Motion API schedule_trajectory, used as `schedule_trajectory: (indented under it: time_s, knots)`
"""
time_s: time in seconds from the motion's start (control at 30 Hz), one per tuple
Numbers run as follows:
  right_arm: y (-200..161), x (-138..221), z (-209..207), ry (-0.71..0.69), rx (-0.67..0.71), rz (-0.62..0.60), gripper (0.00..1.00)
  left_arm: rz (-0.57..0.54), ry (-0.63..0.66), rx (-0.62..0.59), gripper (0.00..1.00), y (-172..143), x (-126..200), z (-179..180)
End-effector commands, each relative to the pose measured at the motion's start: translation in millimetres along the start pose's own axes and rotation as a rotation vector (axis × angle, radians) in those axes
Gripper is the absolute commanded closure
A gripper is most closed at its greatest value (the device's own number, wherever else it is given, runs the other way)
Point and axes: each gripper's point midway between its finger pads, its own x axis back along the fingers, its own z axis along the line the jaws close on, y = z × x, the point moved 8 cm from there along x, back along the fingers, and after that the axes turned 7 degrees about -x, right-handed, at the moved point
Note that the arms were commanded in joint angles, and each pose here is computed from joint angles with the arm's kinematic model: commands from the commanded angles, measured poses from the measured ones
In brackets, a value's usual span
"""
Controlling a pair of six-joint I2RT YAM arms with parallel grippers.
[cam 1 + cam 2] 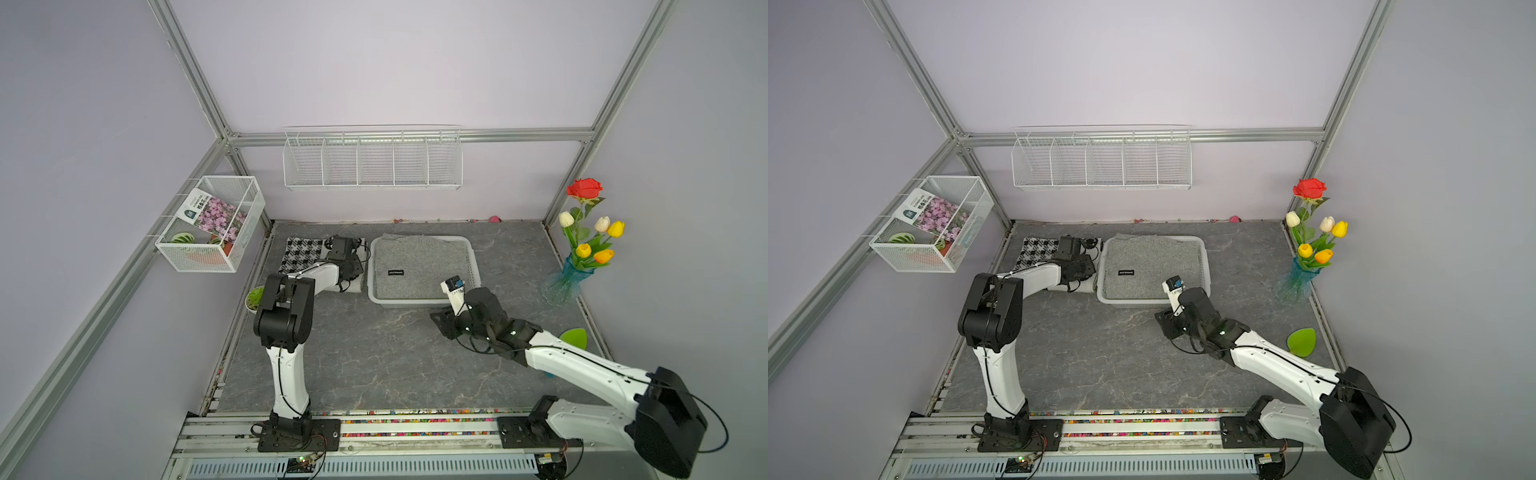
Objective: Put the folded scarf in the basket
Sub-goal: Move the scarf to the center of the board, then adjust the basket at the center of the board.
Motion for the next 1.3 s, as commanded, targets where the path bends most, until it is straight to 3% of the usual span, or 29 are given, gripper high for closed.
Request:
schedule_trajectory:
  time_s: [0.0,0.17,0.43,0.67,1.17,1.27]
  knots:
    - [2.9,-14.9,23.1,0.052,0.085,0.013,0.5,0.151,-0.104,0.051,0.5,-35.7,1.6,-3.3]
    - [-6.7,-40.4,35.0,0.032,0.142,0.086,0.5,0.172,-0.124,0.025,0.51,-57.8,18.8,-5.8]
    - [-5.0,-67.9,23.5,-0.124,0.184,0.11,0.5,0.234,-0.173,-0.035,0.5,-96.8,44.3,-34.1]
    - [-12.9,-89.6,17.2,-0.188,0.226,0.194,0.5,0.244,-0.247,-0.033,0.49,-123.9,80.1,-24.9]
    - [9.5,-118.7,28.7,-0.181,0.23,0.175,0.5,0.28,-0.325,-0.09,0.5,-194.3,127.4,-27.9]
    - [16.2,-123.3,25.1,-0.148,0.162,0.178,0.5,0.271,-0.335,-0.085,0.5,-205.9,139.9,-16.7]
